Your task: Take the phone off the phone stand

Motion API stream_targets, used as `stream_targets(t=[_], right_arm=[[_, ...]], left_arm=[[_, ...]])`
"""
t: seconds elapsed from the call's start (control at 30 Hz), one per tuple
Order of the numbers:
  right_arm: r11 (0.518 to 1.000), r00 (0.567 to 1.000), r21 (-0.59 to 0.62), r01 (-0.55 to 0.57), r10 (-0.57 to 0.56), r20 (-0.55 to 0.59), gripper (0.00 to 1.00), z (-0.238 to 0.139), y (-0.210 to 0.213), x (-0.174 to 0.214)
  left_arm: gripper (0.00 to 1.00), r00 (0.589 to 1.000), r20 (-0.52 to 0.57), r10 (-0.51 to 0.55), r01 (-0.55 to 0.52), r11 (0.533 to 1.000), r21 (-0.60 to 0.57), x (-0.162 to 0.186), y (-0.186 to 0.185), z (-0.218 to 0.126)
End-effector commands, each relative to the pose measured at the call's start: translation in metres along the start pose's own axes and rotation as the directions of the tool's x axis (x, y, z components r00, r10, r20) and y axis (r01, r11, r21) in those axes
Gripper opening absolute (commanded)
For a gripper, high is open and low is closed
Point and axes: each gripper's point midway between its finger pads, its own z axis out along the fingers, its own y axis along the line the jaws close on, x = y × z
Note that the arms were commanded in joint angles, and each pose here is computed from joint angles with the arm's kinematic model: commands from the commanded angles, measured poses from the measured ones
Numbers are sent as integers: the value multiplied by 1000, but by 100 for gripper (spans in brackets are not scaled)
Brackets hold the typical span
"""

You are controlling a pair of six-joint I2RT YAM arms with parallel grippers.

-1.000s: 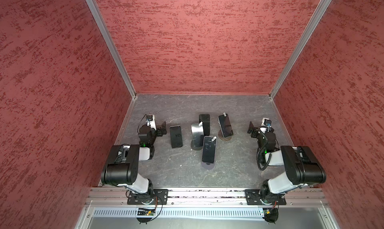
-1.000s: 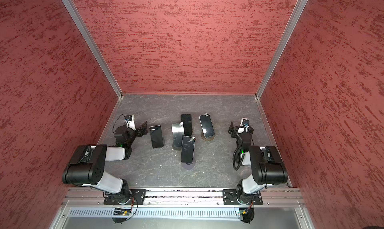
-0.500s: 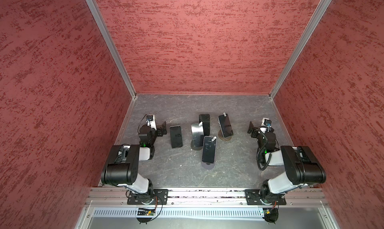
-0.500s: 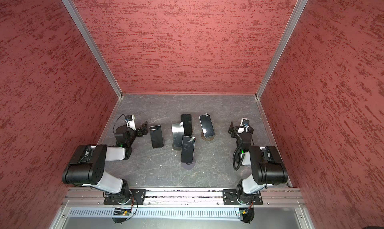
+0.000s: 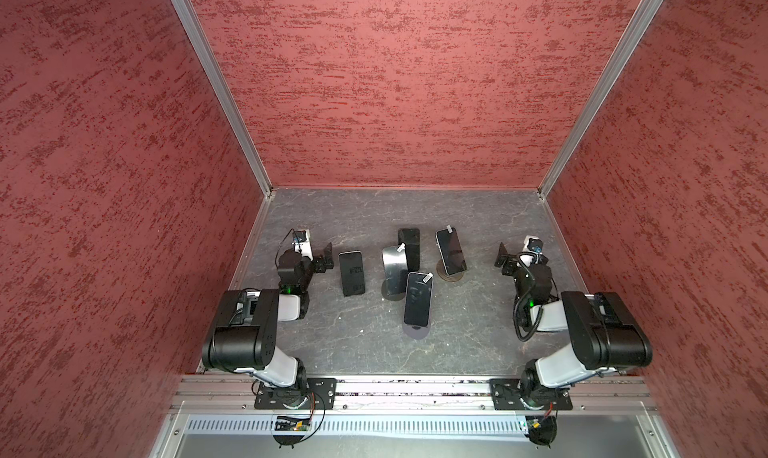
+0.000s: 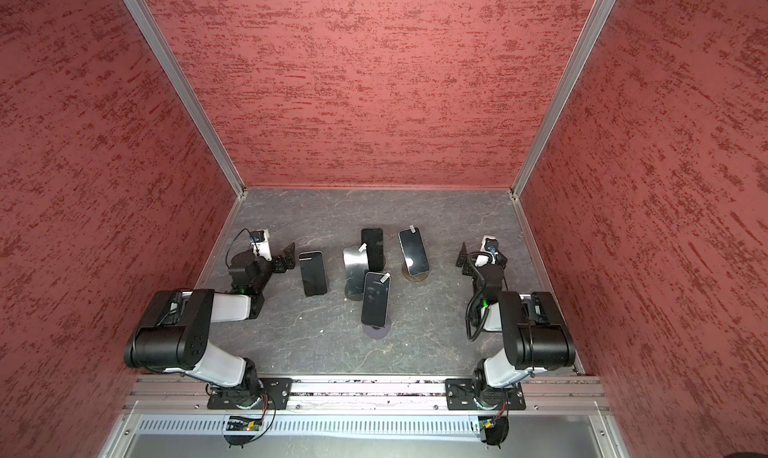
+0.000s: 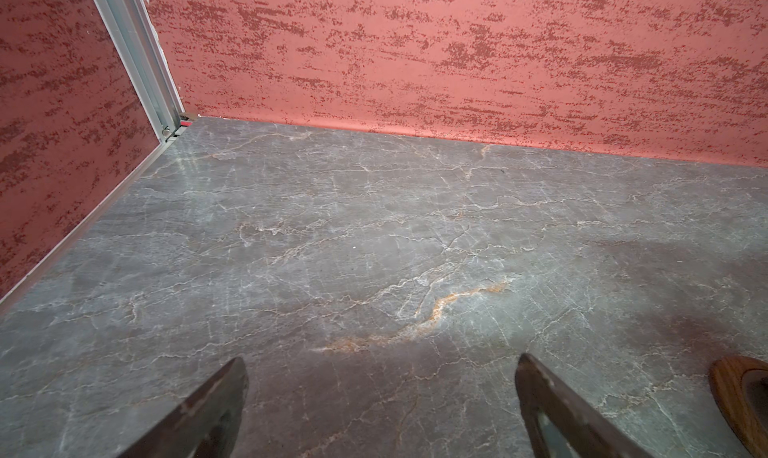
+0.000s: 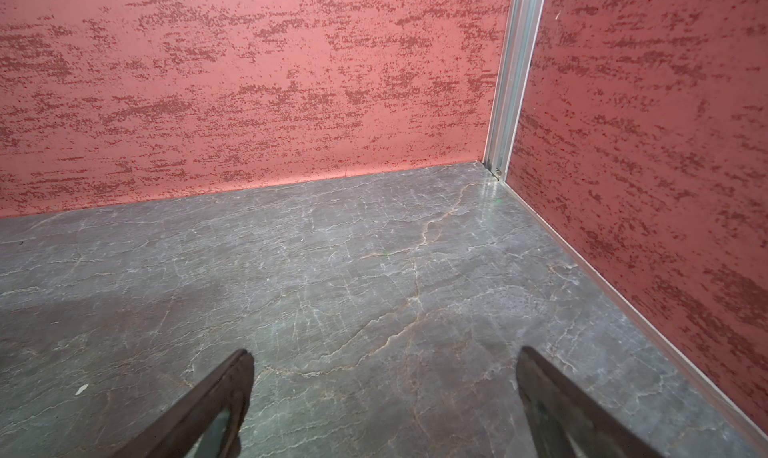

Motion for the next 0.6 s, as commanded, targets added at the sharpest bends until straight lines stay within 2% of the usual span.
stream_targets(t=[0.0, 0.4, 0.57], right_arm=[[1000, 1000, 19, -11, 11, 19, 99, 3, -3, -7], [1000, 1000, 16, -11, 10, 19, 99, 3, -3, -7], [996, 996, 75, -45, 39, 76, 99, -11, -15, -16]], left_arm=[[99, 1000, 4, 12, -12, 1000, 4, -4, 0, 2], [100, 1000, 13, 14, -14, 1000, 2, -6, -1, 2], [100, 999, 42, -27, 32, 990, -137, -25, 20, -15]])
